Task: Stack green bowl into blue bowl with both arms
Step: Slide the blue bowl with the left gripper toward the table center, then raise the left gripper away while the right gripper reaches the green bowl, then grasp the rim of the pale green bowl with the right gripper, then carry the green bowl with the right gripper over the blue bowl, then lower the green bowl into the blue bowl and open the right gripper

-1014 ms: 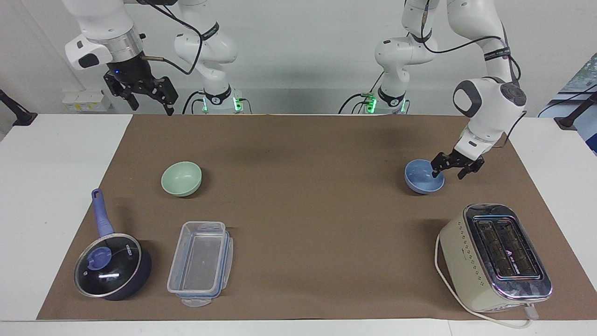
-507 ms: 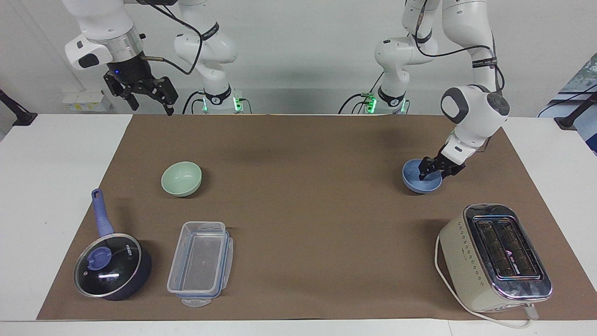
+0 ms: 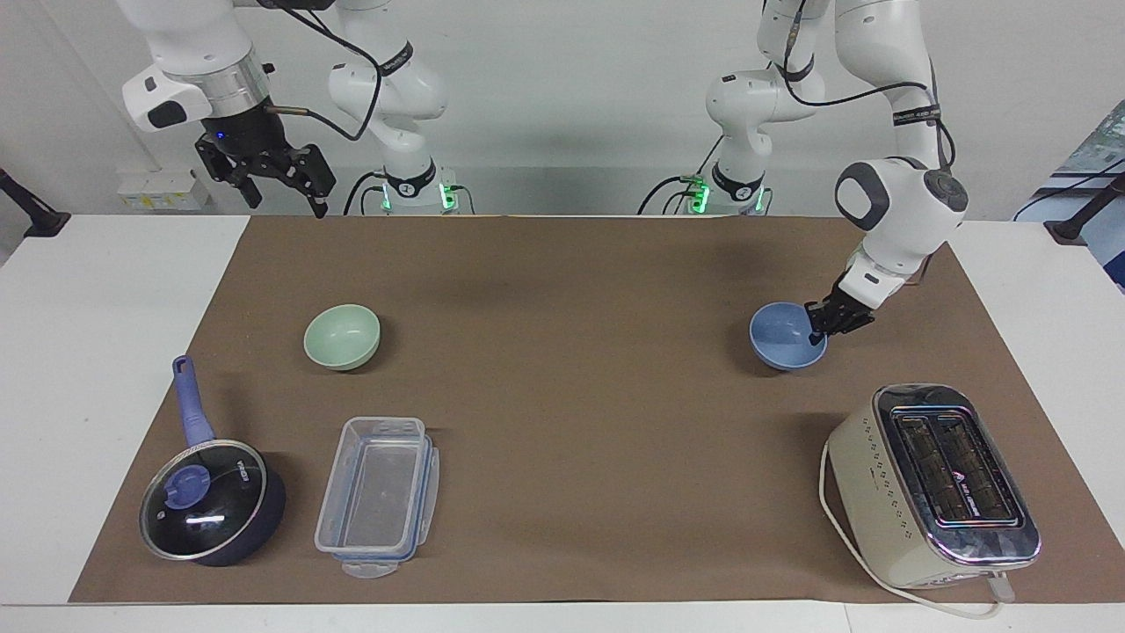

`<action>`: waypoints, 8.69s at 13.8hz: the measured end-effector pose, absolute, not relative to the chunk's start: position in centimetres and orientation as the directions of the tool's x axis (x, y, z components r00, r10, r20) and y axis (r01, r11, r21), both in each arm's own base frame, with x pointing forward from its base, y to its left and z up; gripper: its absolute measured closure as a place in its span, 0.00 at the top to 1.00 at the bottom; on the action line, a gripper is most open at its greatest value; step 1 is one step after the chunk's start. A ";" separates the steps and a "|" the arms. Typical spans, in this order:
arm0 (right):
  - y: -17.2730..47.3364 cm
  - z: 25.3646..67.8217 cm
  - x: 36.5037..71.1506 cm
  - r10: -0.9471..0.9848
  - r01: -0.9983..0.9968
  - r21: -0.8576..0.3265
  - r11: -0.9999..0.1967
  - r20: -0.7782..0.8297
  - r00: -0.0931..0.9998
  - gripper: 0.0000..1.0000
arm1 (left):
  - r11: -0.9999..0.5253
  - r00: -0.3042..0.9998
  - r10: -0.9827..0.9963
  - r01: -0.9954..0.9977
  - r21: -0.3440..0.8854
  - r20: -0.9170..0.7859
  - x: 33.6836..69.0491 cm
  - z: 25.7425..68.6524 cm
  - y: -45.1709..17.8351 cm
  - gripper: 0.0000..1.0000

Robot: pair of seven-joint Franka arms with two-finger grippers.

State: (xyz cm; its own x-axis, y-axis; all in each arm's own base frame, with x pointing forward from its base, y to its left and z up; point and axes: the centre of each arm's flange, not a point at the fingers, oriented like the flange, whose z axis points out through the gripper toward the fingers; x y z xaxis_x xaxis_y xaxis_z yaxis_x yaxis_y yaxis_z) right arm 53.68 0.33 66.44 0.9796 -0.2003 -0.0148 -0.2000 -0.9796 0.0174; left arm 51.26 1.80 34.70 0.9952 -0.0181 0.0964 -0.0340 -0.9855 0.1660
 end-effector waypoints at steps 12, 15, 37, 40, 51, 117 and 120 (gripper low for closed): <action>0.3 66.4 53.7 -0.202 -0.201 0.017 -0.979 -0.015 0.979 1.00 | -0.956 0.989 -0.114 -0.135 0.261 0.095 50.9 38.4 -14.9 0.05; 0.2 66.4 53.7 -0.202 -0.202 0.017 -0.979 -0.015 0.979 1.00 | -0.947 0.983 -0.166 -0.182 0.266 0.081 49.1 38.3 -20.3 0.05; -3.4 63.0 52.7 -0.182 -0.182 0.024 -0.983 -0.009 0.983 1.00 | -0.972 0.988 -0.128 -0.142 0.185 0.088 56.8 43.0 -14.3 1.00; -5.6 59.0 51.3 -0.179 -0.178 0.033 -0.983 -0.034 0.983 1.00 | -0.982 0.992 -0.105 -0.115 0.149 0.070 58.5 47.7 -10.1 1.00; -9.8 38.1 49.9 -0.135 -0.135 0.017 -0.991 -0.004 0.991 1.00 | -0.997 0.998 -0.039 -0.043 0.071 0.056 58.6 57.1 -1.5 1.00; 36.9 36.2 47.2 -0.172 -0.177 -0.182 -0.967 -0.045 0.984 0.05 | -1.000 1.000 -0.010 -0.010 0.023 -0.012 55.9 64.2 -2.1 1.00; 36.7 36.2 47.3 -0.175 -0.180 -0.182 -0.967 -0.045 0.984 0.09 | -1.000 1.000 -0.010 -0.010 0.023 -0.012 55.9 64.2 -2.1 1.00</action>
